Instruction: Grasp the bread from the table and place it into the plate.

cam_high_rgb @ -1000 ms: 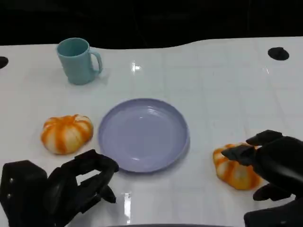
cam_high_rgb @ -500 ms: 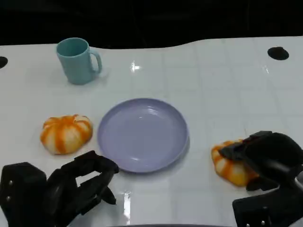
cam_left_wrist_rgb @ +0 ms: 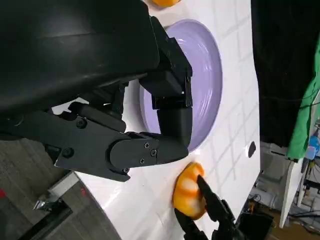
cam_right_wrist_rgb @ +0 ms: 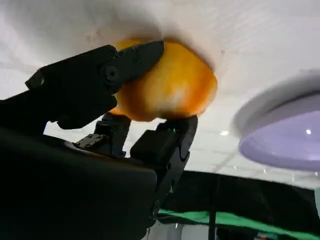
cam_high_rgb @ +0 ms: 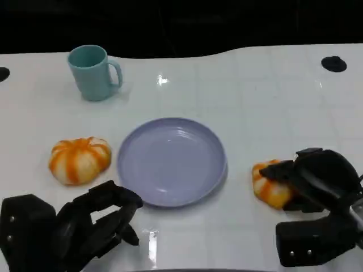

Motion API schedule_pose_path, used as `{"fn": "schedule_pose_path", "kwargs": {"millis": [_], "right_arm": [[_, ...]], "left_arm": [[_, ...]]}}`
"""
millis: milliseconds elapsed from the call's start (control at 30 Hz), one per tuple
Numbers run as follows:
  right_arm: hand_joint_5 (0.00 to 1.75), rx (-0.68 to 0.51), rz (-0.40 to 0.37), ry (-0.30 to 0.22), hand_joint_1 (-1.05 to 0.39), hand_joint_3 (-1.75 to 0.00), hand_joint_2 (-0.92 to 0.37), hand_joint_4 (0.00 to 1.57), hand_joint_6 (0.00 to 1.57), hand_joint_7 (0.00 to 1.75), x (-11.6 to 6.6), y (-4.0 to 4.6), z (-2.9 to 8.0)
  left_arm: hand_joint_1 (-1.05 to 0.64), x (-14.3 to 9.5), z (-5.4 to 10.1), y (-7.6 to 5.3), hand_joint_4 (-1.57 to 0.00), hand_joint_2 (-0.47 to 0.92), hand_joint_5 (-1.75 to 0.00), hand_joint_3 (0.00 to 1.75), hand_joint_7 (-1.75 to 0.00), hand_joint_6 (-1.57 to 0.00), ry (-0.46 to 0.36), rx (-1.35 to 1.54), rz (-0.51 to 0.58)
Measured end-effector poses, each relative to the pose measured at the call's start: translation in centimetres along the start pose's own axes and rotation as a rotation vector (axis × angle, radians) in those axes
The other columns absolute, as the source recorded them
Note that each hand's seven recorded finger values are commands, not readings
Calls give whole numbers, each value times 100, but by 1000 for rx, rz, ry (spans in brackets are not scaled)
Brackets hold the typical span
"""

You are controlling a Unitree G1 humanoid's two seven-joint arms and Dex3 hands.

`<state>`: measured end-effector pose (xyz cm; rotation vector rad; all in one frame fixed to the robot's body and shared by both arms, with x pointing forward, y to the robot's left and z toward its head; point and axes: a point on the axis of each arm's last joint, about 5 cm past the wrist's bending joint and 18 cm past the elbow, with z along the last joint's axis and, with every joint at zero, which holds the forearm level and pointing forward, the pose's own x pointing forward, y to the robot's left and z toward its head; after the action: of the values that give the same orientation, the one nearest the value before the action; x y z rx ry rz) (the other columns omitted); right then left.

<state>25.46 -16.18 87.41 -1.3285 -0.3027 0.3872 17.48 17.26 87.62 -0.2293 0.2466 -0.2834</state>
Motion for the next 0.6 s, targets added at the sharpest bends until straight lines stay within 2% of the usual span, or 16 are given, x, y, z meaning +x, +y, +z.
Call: {"fn": "schedule_pose_path", "kwargs": {"millis": [33,100,133,167,333,433,600], "right_arm": [[174,5,-14,-6,-12,-77,-56,89,78,155,-1,4,-1],[174,18,-49,-23,-12,-96,-47,89,75,157,-10,22,-7],[175,22,-60,-27,-12,-101,-45,89,81,143,-14,31,-11],[175,24,-74,-30,-12,-103,-44,89,84,139,-18,37,-13],[175,37,-157,-50,-10,-119,-37,93,83,152,4,33,-26],[175,43,-207,-67,-5,-133,-27,97,84,158,41,9,-21],[175,87,-263,-96,-5,-138,-25,98,83,161,94,-20,14]], "left_arm": [[-47,0,0,0,-64,92,-171,43,-126,-66,0,0,0],[-47,1,0,0,-64,92,-171,43,-126,-66,0,0,0],[-47,1,0,0,-64,92,-171,42,-126,-66,0,0,0],[-47,1,0,0,-64,92,-171,42,-126,-66,0,0,0],[-46,1,-1,-1,-63,92,-171,42,-127,-65,0,0,0],[-46,3,-3,-5,-63,92,-171,43,-127,-65,0,-3,-1],[-45,6,-3,-16,-62,92,-172,44,-128,-64,1,0,2]]}}
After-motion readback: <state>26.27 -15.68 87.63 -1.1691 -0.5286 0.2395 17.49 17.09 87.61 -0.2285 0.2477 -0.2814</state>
